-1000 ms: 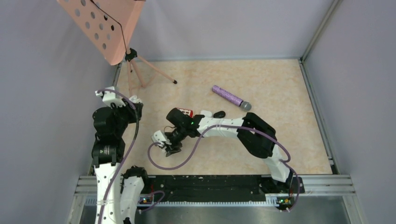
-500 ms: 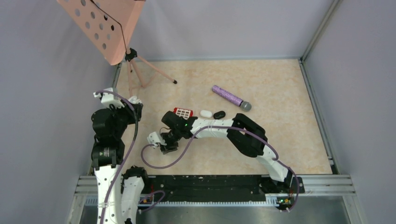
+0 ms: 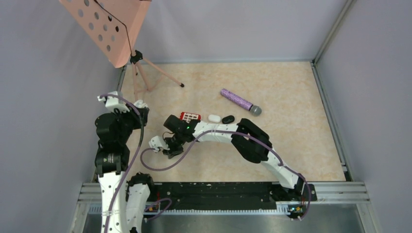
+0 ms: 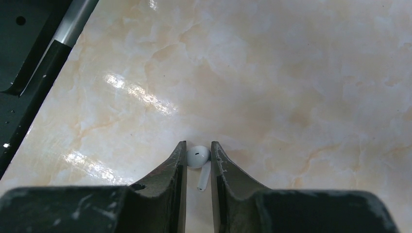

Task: Insert the wireless bluetooth earbuds into the charging case
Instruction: Pick up the earbud from the center of the board, then place the earbud in the charging case.

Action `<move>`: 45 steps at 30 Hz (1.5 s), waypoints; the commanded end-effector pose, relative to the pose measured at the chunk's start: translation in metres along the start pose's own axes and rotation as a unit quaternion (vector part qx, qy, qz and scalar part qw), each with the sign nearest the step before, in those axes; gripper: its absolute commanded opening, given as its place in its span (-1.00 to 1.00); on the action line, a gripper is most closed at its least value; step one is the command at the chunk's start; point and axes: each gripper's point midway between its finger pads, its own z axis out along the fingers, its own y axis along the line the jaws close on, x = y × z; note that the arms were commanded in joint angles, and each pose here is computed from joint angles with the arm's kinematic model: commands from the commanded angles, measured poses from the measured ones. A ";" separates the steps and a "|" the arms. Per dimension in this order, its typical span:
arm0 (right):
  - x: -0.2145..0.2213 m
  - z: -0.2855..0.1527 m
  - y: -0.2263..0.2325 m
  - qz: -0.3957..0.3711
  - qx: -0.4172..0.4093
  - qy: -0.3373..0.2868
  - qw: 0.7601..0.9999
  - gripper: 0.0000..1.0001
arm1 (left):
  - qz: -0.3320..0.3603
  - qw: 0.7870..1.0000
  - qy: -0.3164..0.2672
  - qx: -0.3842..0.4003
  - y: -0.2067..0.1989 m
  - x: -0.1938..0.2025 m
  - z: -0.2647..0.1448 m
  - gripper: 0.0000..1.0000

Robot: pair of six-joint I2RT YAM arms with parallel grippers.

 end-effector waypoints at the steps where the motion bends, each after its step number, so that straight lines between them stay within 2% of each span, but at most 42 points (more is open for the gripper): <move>1: -0.001 -0.006 0.006 0.039 0.004 0.022 0.999 -0.72 | 0.016 0.999 -0.027 0.025 -0.010 -0.018 0.000 -1.00; 5: -0.021 -0.051 0.000 0.112 0.072 -0.021 0.991 -0.96 | 0.043 0.996 -0.015 0.079 -0.025 -0.010 0.002 -1.00; 7: -0.035 -0.096 -0.014 0.173 0.126 -0.071 0.974 -1.00 | 0.051 0.993 -0.017 0.108 -0.031 -0.006 0.006 -1.00; 8: -0.057 -0.133 -0.025 0.188 0.169 -0.117 0.960 -1.00 | 0.049 0.991 -0.016 0.124 -0.035 -0.002 0.008 -1.00; 11: -0.071 -0.215 -0.035 0.257 0.248 -0.195 0.913 -1.00 | 0.059 0.976 0.014 0.207 -0.054 0.015 0.013 -1.00; 13: -0.080 -0.270 -0.039 0.307 0.315 -0.246 0.864 -1.00 | 0.042 0.962 0.033 0.266 -0.069 0.023 0.016 -1.00; 16: -0.094 -0.345 -0.043 0.339 0.422 -0.306 0.784 -1.00 | 0.043 0.939 0.039 0.340 -0.090 0.021 0.021 -1.00; 20: -0.113 -0.406 -0.046 0.341 0.499 -0.361 0.710 -1.00 | 0.057 0.892 0.053 0.445 -0.127 0.014 0.021 -1.00; 22: -0.124 -0.425 -0.049 0.334 0.516 -0.383 0.690 -1.00 | 0.067 0.871 0.054 0.483 -0.144 0.011 0.020 -1.00; 25: -0.141 -0.445 -0.056 0.315 0.531 -0.398 0.679 -1.00 | 0.077 0.838 0.049 0.538 -0.175 0.007 0.015 -1.00; 27: -0.150 -0.450 -0.060 0.293 0.536 -0.396 0.685 -1.00 | 0.079 0.821 0.047 0.564 -0.192 0.005 0.016 -1.00; 29: -0.150 -0.459 -0.065 0.291 0.553 -0.394 0.674 -1.00 | 0.077 0.807 0.043 0.583 -0.206 0.000 0.017 -1.00; 30: -0.149 -0.462 -0.067 0.293 0.560 -0.395 0.667 -1.00 | 0.072 0.805 0.043 0.587 -0.210 -0.002 0.020 -1.00; 38: -0.166 -0.475 -0.063 0.244 0.562 -0.434 0.660 -1.00 | 0.008 0.811 0.044 0.584 -0.225 -0.025 0.046 -1.00; 42: -0.170 -0.469 -0.059 0.222 0.549 -0.448 0.670 -1.00 | -0.010 0.816 0.042 0.576 -0.230 -0.035 0.055 -1.00; 45: -0.169 -0.462 -0.060 0.219 0.540 -0.455 0.673 -1.00 | -0.010 0.810 0.046 0.585 -0.236 -0.038 0.053 -1.00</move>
